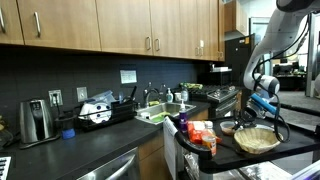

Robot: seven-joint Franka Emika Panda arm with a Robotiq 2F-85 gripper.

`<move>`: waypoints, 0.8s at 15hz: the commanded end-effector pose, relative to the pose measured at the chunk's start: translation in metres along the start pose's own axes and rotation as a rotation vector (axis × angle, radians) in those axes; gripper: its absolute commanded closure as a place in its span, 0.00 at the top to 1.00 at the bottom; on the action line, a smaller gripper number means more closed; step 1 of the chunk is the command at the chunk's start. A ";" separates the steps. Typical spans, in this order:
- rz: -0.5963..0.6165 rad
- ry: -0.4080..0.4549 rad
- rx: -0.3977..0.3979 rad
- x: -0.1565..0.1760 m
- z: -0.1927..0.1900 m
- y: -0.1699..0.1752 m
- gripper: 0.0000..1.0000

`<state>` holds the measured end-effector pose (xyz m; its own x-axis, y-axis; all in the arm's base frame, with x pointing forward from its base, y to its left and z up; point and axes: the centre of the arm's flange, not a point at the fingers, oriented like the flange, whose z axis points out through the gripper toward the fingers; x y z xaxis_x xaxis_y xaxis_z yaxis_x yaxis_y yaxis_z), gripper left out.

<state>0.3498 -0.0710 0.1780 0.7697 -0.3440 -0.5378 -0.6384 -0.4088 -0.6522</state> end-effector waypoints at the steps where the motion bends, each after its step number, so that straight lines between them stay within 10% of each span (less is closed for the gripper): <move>1: -0.039 0.007 -0.020 -0.019 0.007 -0.023 0.01; 12: -0.075 0.024 -0.005 -0.025 -0.008 -0.029 0.01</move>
<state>0.3592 -0.0511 0.2048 0.8221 -0.3083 -0.4786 -0.5693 -0.4480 -0.6893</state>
